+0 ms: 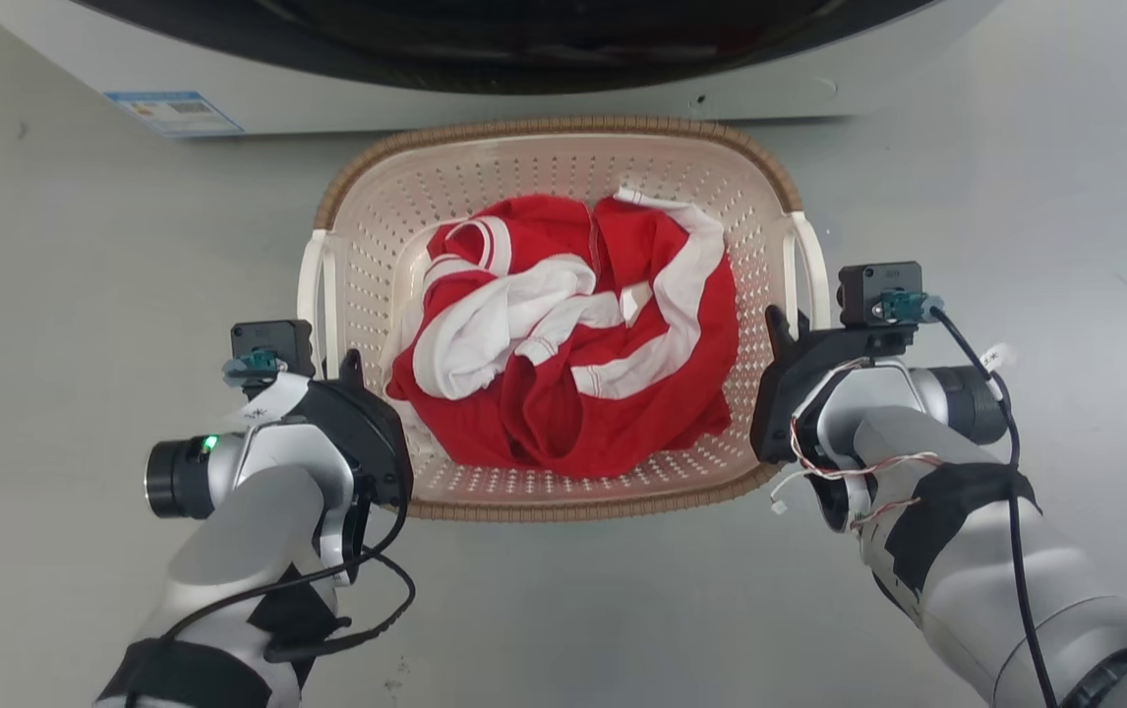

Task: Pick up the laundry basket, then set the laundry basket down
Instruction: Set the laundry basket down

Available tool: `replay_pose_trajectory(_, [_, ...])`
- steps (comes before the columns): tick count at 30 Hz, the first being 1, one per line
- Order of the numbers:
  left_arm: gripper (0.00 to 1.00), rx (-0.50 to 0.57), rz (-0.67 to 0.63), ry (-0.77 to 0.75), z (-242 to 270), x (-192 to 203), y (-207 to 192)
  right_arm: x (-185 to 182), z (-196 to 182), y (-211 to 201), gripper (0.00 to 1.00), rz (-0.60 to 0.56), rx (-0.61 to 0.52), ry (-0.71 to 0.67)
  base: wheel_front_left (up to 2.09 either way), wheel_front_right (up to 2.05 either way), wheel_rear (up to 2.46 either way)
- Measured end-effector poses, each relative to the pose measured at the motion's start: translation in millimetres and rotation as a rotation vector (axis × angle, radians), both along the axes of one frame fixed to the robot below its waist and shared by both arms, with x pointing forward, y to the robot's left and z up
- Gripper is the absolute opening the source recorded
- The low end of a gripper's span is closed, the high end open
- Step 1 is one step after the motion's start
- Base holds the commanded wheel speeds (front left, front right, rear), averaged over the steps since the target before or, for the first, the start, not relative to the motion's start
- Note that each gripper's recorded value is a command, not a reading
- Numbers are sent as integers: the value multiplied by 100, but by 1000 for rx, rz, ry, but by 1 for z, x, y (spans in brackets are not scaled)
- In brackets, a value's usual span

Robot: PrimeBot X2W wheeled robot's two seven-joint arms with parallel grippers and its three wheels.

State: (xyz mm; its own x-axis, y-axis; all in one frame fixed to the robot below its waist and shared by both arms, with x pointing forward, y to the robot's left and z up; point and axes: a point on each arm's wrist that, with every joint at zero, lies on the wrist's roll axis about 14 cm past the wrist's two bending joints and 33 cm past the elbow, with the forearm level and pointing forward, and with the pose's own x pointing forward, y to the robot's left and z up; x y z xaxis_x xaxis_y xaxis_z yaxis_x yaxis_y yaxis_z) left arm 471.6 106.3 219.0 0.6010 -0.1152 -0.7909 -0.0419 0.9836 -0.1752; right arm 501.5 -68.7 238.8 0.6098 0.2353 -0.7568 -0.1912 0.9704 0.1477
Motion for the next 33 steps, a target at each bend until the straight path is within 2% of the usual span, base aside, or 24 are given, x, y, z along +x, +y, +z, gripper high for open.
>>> replay_pose_trajectory(6, [0, 12, -6, 16, -25, 11, 2, 13, -25, 2, 0, 9, 2, 11, 0, 0, 0])
replay_pose_trajectory(14, [0, 23, -10, 68, -57, 4, 4, 4, -61, 2, 0, 12, 6, 66, 0, 0, 0])
replay_pose_trajectory(30, [0, 45, -19, 78, -81, 9, 7, 13, -83, 5, 0, 33, 5, 60, 0, 0, 0])
replay_pose_trajectory(31, [0, 46, -21, 76, -81, 10, 8, 13, -84, 5, 2, 33, 4, 59, 0, 0, 0])
replay_pose_trajectory(33, [0, 48, -21, 75, -82, 10, 8, 13, -85, 4, 31, 35, 1, 59, 0, 0, 0])
